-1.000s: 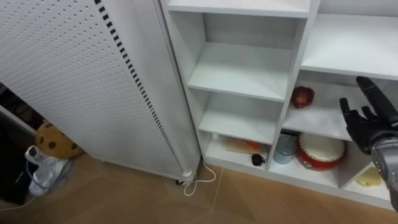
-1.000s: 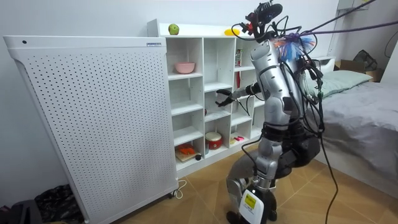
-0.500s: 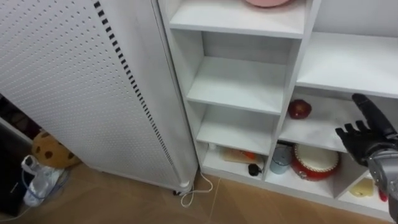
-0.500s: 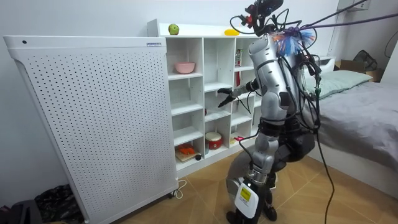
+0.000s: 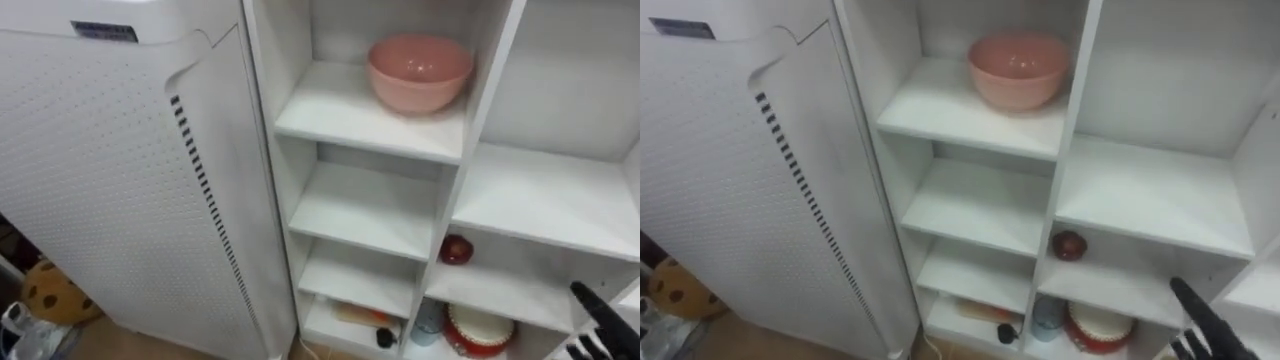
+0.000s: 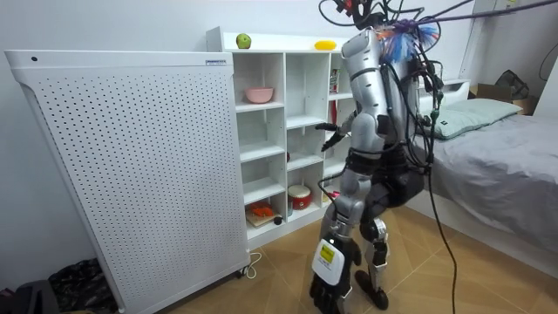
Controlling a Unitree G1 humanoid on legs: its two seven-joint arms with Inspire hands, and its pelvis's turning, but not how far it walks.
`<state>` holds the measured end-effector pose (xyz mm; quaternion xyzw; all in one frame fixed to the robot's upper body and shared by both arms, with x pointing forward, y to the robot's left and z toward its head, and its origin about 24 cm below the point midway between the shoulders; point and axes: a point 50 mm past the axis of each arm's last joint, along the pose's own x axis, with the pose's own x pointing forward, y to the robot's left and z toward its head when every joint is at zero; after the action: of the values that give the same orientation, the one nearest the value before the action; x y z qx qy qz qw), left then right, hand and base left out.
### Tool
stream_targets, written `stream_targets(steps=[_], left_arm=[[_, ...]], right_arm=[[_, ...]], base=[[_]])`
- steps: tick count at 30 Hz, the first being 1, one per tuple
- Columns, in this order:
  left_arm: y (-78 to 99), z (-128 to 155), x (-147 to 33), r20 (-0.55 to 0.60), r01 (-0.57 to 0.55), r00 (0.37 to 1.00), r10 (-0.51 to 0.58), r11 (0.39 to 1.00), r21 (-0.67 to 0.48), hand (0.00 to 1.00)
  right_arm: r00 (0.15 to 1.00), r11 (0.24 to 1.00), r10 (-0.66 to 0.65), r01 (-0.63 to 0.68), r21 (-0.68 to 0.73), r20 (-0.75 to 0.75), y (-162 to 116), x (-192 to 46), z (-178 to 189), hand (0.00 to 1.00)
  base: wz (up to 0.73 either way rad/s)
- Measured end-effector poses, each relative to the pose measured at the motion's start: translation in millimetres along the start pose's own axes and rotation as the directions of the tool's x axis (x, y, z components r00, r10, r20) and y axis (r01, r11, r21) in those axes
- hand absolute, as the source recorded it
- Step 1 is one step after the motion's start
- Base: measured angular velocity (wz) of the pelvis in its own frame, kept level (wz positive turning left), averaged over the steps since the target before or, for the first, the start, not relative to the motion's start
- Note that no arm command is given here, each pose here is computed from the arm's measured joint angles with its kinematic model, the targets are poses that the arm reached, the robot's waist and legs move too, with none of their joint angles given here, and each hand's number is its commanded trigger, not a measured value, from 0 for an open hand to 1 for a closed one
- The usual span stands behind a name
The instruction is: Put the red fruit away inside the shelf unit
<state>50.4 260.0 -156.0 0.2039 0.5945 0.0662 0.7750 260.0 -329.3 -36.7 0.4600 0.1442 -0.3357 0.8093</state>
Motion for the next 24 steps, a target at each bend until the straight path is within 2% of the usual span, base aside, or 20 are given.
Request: stream_targets(steps=[2,4,5,7,10,13,16,19,24], left_arm=[[1.1,-3,0.0,-0.002,-0.007,1.0,0.007,1.0,0.023,0.0],[5.2,-7,-0.3,-0.012,-0.036,0.999,0.036,0.999,0.029,0.0],[6.0,-7,-0.2,-0.008,-0.046,0.999,0.046,0.998,0.034,0.0],[8.3,-2,0.0,0.021,-0.075,0.997,0.074,0.997,0.028,0.0],[8.0,2,-0.4,0.044,-0.099,0.994,0.099,0.995,0.0,0.0],[5.8,5,-1.6,0.057,-0.123,0.99,0.126,0.991,-0.054,0.0],[3.2,9,-2.5,0.077,-0.14,0.987,0.144,0.988,-0.061,0.0],[-4.5,11,-3.3,0.09,-0.123,0.988,0.129,0.99,-0.075,0.0],[-8.2,7,-4.3,0.085,-0.117,0.989,0.122,0.991,-0.065,0.0]], right_arm=[[0.998,0.997,-0.056,0.054,-0.059,-0.033,-32,-8,-12,0.0],[0.984,0.975,-0.151,0.132,-0.181,-0.097,-75,-23,-34,0.0],[0.978,0.964,-0.175,0.146,-0.224,-0.113,-85,-28,-38,0.0],[0.949,0.895,-0.262,0.17,-0.412,-0.176,-118,-45,-54,0.0],[0.907,0.821,-0.353,0.182,-0.542,-0.23,-153,-68,-68,0.0],[0.873,0.745,-0.4,0.132,-0.653,-0.28,-173,-85,-80,0.0],[0.837,0.693,-0.428,0.061,-0.719,-0.342,-183,-99,-101,0.0],[0.8,0.685,-0.448,0.021,-0.728,-0.399,-191,-114,-121,0.0],[0.756,0.655,-0.485,-0.019,-0.755,-0.44,-199,-125,-132,0.0]], base=[[0.17],[-0.03],[-0.05],[-0.09],[-0.22],[-0.09],[-0.13],[0.0],[-0.09]])
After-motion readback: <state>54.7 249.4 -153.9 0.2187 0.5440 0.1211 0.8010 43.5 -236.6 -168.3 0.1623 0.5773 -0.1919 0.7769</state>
